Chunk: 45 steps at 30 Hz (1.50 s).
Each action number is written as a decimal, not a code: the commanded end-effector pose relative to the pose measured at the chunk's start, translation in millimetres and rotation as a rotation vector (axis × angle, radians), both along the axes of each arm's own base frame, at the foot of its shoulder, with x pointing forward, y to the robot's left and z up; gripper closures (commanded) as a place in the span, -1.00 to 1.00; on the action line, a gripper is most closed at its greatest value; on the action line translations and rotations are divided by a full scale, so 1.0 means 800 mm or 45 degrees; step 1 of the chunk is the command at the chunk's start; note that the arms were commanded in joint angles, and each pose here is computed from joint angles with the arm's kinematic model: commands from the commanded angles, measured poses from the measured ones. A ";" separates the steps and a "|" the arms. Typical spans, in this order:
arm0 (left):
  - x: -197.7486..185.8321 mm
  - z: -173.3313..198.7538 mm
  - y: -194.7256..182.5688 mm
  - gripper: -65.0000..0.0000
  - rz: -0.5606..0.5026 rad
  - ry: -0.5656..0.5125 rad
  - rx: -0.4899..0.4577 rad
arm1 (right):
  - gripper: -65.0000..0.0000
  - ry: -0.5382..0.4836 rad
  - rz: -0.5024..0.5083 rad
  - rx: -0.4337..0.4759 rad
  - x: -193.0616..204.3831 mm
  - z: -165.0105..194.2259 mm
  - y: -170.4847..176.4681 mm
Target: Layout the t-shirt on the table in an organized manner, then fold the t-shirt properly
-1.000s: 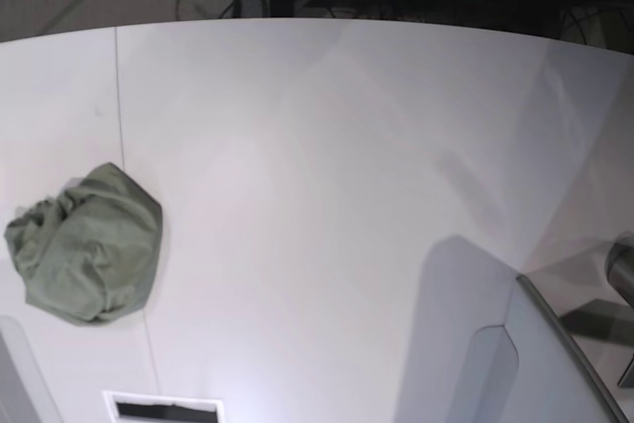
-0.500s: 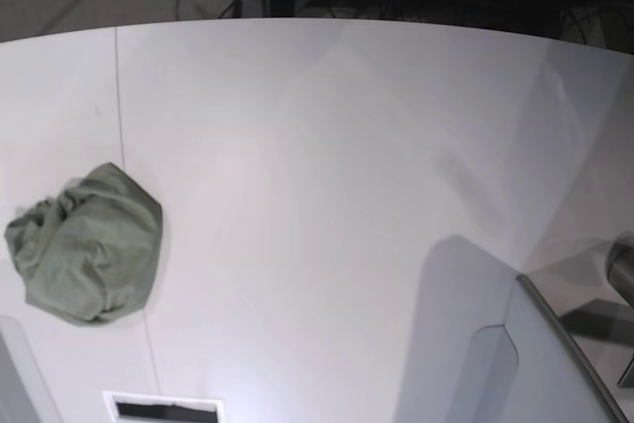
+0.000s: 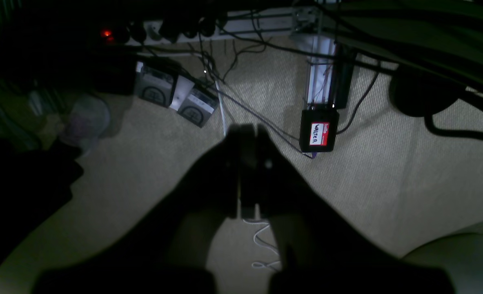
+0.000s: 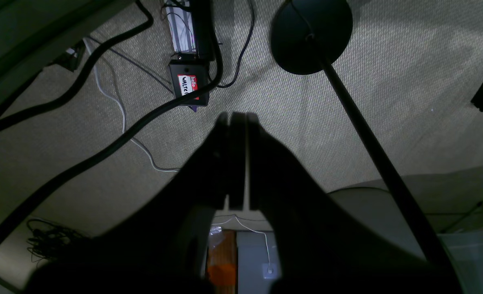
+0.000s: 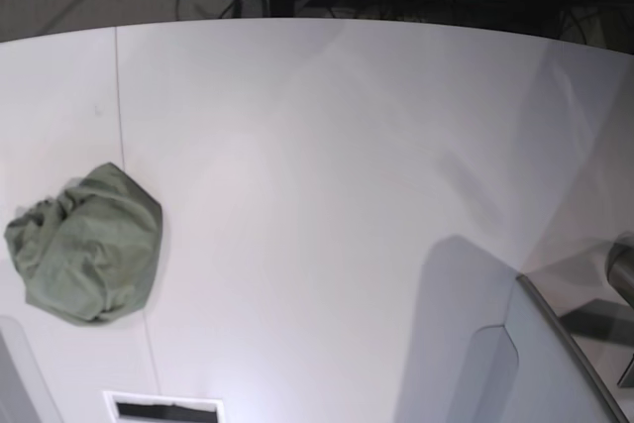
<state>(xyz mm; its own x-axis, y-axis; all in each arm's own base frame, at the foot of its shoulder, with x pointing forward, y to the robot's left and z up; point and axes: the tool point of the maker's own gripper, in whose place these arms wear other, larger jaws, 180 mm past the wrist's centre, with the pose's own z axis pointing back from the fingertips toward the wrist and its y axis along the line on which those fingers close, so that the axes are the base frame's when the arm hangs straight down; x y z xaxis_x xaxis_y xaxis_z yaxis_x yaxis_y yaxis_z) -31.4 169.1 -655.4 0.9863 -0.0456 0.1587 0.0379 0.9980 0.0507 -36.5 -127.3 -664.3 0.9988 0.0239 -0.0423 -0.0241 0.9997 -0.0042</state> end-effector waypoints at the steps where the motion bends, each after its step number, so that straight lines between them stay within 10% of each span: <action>1: -0.006 0.001 0.002 1.00 0.001 0.005 0.006 | 1.00 0.006 -0.003 0.003 -0.004 0.000 -0.001; 16: -0.003 0.028 0.002 1.00 -0.042 -0.151 0.001 | 1.00 -0.026 -0.003 -0.013 -0.016 0.011 -0.006; 25: 0.015 0.095 0.013 1.00 -0.116 -0.380 0.008 | 1.00 -0.167 -0.100 -0.122 0.024 0.097 -0.052; 41: 0.217 0.308 -0.041 1.00 -0.225 -0.823 -0.047 | 0.97 -0.867 -0.293 -0.396 0.261 0.324 -0.170; 45: 0.268 0.320 -0.067 1.00 -0.252 -0.853 -0.084 | 0.53 -0.950 -0.257 -0.375 0.336 0.362 -0.183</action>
<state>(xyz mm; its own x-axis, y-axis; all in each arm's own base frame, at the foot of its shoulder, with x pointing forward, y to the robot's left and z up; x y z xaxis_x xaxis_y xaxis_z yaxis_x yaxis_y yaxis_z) 181.4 115.8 -406.6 0.6698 -0.1896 0.7179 0.2068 0.9762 0.0648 228.9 -261.1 -387.2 0.7757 -0.0847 0.6253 0.2469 0.9527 -0.1772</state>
